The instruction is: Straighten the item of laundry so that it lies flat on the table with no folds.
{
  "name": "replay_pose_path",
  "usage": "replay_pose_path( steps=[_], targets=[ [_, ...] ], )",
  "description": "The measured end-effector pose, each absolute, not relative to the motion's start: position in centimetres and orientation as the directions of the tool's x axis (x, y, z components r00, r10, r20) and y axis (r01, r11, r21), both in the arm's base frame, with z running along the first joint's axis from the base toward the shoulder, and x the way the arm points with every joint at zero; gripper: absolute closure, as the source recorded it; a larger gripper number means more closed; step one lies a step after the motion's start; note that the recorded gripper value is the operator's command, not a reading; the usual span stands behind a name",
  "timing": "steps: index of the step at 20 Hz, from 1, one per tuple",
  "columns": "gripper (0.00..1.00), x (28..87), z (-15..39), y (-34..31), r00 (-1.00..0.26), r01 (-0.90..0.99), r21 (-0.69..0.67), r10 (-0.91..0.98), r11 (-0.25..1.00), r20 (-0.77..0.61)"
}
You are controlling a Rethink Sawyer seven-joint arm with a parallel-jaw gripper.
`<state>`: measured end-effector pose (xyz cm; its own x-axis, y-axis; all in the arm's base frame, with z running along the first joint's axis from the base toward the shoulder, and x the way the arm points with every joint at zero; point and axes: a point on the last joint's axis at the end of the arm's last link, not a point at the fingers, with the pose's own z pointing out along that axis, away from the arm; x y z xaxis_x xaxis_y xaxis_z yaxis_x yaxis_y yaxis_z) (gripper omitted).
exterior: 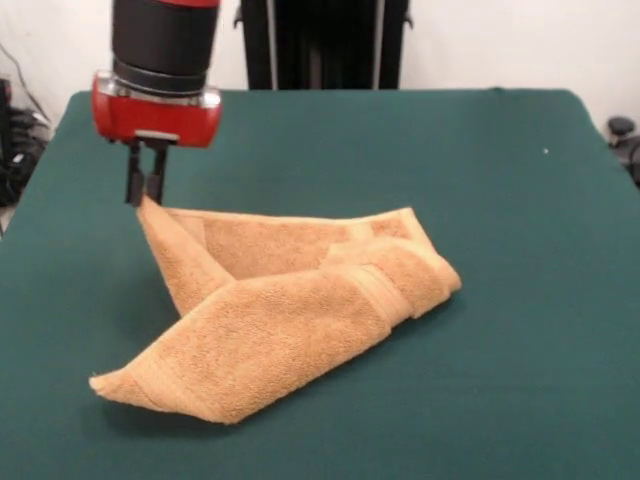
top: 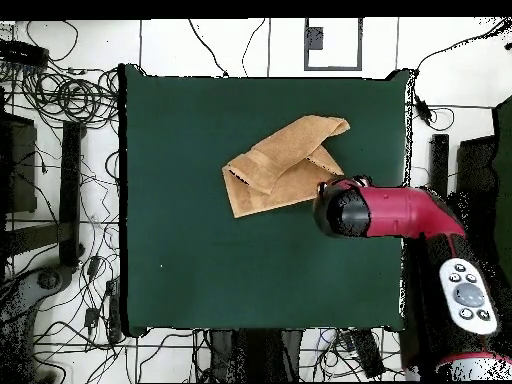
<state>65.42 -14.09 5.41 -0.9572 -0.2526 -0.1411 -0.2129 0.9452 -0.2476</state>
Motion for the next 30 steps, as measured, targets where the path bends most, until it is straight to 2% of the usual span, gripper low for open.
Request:
replay_pose_path(
  steps=[5,13,19,24,30],
  targets=[
    [1.00,65.2,6.1,-16.9,-0.944,-0.255,-0.200,-0.288,0.946,-0.159],
    [1.00,62.5,11.0,-20.3,-0.931,-0.348,-0.151,-0.361,0.925,-0.064],
    [1.00,63.2,17.2,-17.9,-0.927,-0.367,-0.155,-0.374,0.917,-0.013],
    [1.00,65.2,23.0,-14.3,-0.923,-0.369,-0.167,-0.382,0.914,-0.051],
    [1.00,66.5,26.4,-12.3,-0.912,-0.374,-0.186,-0.397,0.908,-0.102]
  ],
)
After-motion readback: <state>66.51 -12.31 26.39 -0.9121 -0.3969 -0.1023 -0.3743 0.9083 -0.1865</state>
